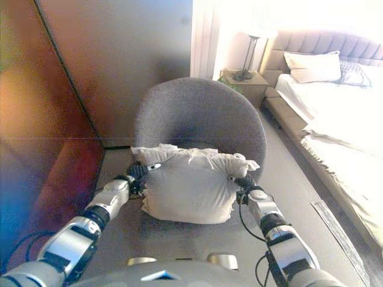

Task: Pick up the cushion and take it to the sofa

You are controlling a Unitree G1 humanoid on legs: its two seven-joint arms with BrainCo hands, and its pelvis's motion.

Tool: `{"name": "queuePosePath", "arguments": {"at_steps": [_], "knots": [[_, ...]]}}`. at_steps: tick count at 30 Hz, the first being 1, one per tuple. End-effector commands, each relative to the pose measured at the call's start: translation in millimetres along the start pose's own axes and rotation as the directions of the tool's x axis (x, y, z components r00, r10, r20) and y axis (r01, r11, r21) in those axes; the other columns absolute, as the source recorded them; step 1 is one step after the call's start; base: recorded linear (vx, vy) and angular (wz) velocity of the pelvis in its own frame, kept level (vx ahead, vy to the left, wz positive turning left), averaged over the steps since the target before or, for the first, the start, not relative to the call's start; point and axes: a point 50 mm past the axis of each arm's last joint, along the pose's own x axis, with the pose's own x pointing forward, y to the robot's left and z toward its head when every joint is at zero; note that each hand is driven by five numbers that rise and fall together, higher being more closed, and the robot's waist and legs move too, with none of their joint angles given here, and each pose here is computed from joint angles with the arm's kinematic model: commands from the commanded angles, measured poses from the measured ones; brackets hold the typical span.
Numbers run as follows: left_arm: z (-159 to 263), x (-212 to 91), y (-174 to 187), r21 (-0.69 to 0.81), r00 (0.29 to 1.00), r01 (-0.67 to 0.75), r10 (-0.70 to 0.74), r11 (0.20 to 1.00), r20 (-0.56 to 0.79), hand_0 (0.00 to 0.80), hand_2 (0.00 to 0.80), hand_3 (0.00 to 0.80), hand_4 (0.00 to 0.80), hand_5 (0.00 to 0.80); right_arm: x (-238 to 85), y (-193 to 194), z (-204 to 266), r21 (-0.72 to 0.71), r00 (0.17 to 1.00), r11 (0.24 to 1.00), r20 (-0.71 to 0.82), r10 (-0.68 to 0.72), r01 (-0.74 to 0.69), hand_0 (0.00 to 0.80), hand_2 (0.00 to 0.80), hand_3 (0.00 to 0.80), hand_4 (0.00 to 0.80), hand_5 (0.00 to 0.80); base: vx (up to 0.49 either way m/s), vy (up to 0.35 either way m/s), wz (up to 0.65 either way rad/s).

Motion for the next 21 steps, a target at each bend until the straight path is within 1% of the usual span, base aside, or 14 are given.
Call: {"name": "queuePosePath", "arguments": {"at_steps": [1,7,8,10,11,13,14,17,19,21], "knots": [[20,6,10,-0.036,0.996,-0.055,0.057,0.998,0.063,0.0,0.0,0.0,0.0,0.0,0,-55,45,-0.005,0.984,0.987,0.079,-0.158,0.159,0.8,0.8,0.8,0.8,0.8,0.035,0.155,0.07],[8,2,21,-0.053,0.994,-0.099,0.101,0.994,0.037,0.0,0.0,0.0,0.0,0.0,-6,-80,46,-0.039,0.977,0.976,0.047,-0.21,0.212,0.8,0.8,0.8,0.8,0.8,0.057,0.134,0.03],[8,1,23,-0.055,0.993,-0.108,0.11,0.993,0.038,0.0,0.0,0.0,0.0,0.0,-7,-83,47,-0.043,0.974,0.974,0.047,-0.221,0.223,0.759,0.759,0.759,0.759,0.759,0.018,0.127,0.02],[8,1,28,-0.071,0.99,-0.134,0.137,0.988,0.042,0.0,0.0,0.0,0.0,0.0,-9,-92,51,-0.044,0.967,0.967,0.056,-0.248,0.251,0.104,0.104,0.104,0.104,0.104,0.006,0.117,0.01],[8,0,32,-0.066,0.988,-0.148,0.151,0.987,0.042,0.0,0.0,0.0,0.0,0.0,-11,-97,53,-0.04,0.961,0.961,0.061,-0.27,0.272,0.0,0.0,0.0,0.0,0.0,-0.009,0.101,0.01],[7,-2,39,-0.075,0.981,-0.187,0.19,0.979,0.038,0.0,0.0,0.0,0.0,0.0,-14,-107,56,-0.031,0.949,0.95,0.064,-0.309,0.312,0.0,0.0,0.0,0.0,0.0,-0.025,0.083,0.02],[6,-5,50,-0.082,0.972,-0.232,0.235,0.969,0.03,0.0,0.0,0.0,0.0,0.0,-18,-117,61,-0.023,0.935,0.937,0.079,-0.346,0.349,0.0,0.0,0.0,0.0,0.0,-0.04,0.077,0.0],[3,-13,73,-0.088,0.954,-0.295,0.299,0.951,0.034,0.0,0.0,0.0,0.0,0.0,-29,-143,71,0.012,0.902,0.907,0.106,-0.419,0.42,0.0,0.0,0.0,0.0,0.0,-0.04,0.089,-0.02],[4,-22,93,-0.135,0.936,-0.336,0.347,0.932,0.06,0.0,0.0,0.0,0.0,0.0,-42,-165,85,0.033,0.877,0.887,0.139,-0.46,0.46,0.0,0.0,0.0,0.0,0.0,-0.082,0.119,0.0],[2,-32,110,-0.136,0.924,-0.367,0.378,0.92,0.066,0.0,0.0,0.0,0.0,0.0,-57,-186,99,0.076,0.854,0.874,0.184,-0.486,0.481,0.0,0.0,0.0,0.0,0.0,-0.123,0.124,-0.02]]}}
